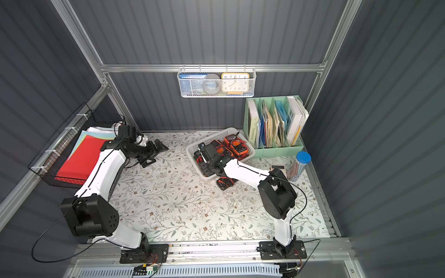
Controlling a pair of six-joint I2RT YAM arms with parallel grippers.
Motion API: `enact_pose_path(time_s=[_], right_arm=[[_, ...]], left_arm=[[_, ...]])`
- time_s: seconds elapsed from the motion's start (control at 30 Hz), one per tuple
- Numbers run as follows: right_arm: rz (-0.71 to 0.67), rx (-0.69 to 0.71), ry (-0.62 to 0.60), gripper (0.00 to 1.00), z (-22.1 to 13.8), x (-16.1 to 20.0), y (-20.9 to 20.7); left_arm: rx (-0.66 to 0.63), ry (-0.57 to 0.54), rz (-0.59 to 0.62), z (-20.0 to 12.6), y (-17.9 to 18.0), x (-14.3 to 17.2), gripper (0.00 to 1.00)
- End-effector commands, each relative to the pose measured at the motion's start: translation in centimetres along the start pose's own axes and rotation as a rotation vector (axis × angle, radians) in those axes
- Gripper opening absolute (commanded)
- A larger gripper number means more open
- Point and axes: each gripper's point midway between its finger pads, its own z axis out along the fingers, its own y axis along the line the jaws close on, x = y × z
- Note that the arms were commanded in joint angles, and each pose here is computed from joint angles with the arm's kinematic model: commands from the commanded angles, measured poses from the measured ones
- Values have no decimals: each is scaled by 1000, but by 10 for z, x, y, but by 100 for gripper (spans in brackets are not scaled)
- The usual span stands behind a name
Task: Put the multimeter into the basket
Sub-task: Place the multimeter in the basket.
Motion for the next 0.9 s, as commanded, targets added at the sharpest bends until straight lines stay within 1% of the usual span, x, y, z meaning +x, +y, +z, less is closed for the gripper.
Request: enact_pose_path(time_s=[0.0, 0.07, 0.1, 0.17, 0.27, 0.33, 0.43, 0.57, 0.7, 0.77, 0.87], right_arm=[[22, 22, 9, 73, 6, 4, -3], [24, 27, 15, 81, 7, 5, -4], [25, 26, 19, 84, 6, 6, -4], [33, 18, 15, 89, 2, 4, -3], [42, -3, 4, 95, -7, -1, 0], [54, -15, -11, 97, -16, -7, 0], [79, -31, -41, 97, -35, -17, 0], [131, -42, -104, 98, -68, -32, -3], [249, 29, -174, 98, -106, -35, -24], [347, 102, -191, 98, -120, -26, -42], [513, 207, -198, 99, -137, -1, -66]], left_arm=[[21, -16, 22, -6, -12, 7, 99], [22, -14, 28, -4, -15, 9, 99], [22, -10, 27, -3, -15, 10, 99], [23, -8, 27, -2, -16, 11, 99], [26, -6, 29, 0, -18, 11, 99], [27, -6, 31, 1, -19, 11, 99], [28, -3, 32, 3, -19, 12, 99], [38, 5, 34, 4, -21, 13, 99], [52, 10, 47, 4, -25, 18, 99], [62, 8, 51, 4, -28, 20, 99], [57, 38, 47, 14, -24, 35, 99]])
